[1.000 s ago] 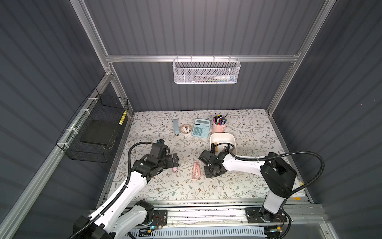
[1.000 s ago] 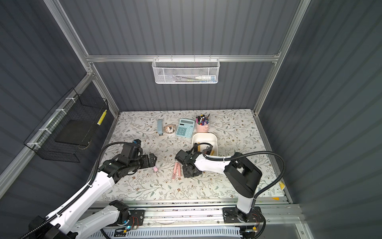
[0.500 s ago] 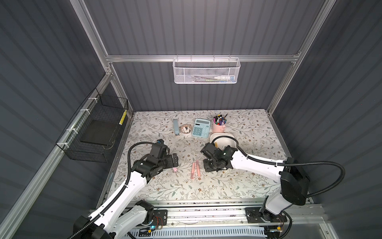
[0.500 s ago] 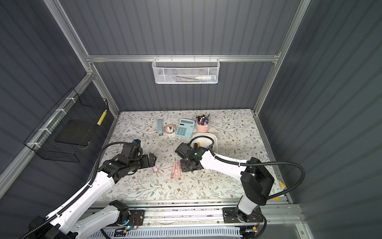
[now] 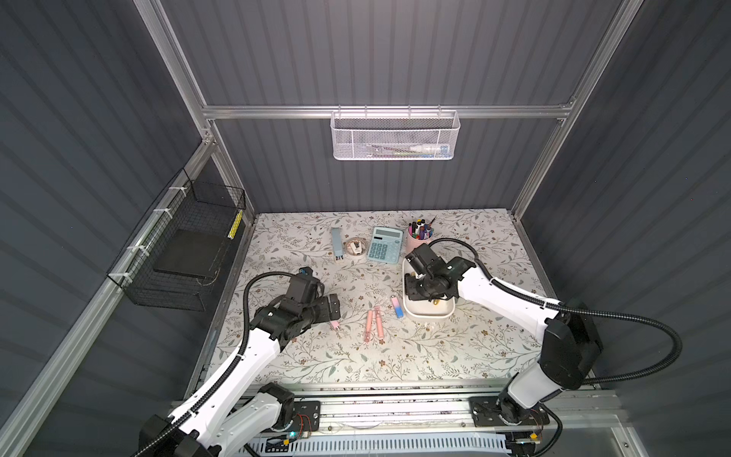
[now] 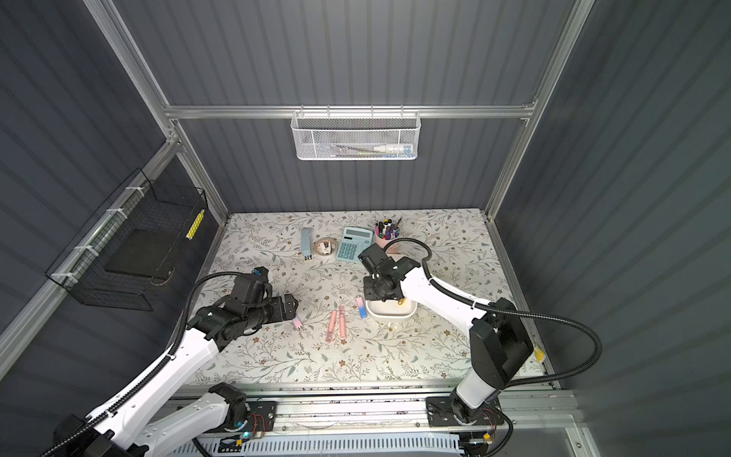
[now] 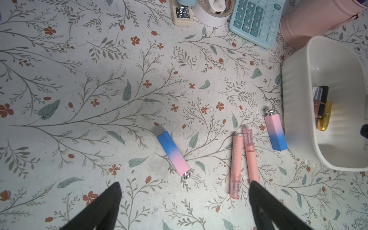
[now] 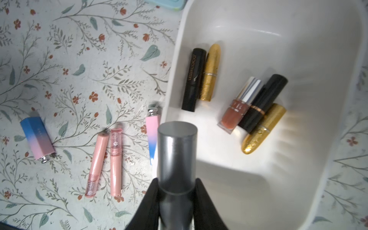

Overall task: Put the lipstick into the storage box
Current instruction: Place the lipstick in the storage box.

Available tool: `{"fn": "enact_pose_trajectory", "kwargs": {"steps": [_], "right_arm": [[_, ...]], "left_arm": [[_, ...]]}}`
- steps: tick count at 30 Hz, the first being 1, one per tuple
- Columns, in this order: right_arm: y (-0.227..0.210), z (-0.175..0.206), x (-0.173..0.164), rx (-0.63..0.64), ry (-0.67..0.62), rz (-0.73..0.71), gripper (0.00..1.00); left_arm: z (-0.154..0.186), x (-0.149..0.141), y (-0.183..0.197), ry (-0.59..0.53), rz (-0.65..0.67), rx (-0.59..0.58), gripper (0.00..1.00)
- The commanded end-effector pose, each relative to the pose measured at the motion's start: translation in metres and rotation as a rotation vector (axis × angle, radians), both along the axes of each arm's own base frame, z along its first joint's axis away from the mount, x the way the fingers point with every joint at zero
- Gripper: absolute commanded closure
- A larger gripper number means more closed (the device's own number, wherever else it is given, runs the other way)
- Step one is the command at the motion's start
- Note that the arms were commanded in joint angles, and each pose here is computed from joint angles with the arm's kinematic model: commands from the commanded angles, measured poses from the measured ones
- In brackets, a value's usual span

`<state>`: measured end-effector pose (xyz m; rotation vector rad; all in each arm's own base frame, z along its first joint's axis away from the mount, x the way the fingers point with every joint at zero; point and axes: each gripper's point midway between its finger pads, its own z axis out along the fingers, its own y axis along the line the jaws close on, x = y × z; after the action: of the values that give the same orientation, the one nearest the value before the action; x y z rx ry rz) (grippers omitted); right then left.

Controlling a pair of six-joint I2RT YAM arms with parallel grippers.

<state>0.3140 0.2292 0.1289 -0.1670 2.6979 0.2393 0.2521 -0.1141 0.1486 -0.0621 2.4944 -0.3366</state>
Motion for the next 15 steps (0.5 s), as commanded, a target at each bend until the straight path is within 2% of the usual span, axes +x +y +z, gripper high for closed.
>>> {"fn": "enact_pose_trajectory", "kwargs": {"steps": [1,15], "right_arm": [[-0.005,0.002,0.019,0.01,-0.008,0.005,0.73],[-0.014,-0.052,0.065,0.022,0.076,-0.024,0.73]], "left_arm": [[0.002,0.002,0.003,0.004,0.013,0.007,0.0],[-0.006,0.006,0.004,0.024,0.022,0.038,0.0]]}}
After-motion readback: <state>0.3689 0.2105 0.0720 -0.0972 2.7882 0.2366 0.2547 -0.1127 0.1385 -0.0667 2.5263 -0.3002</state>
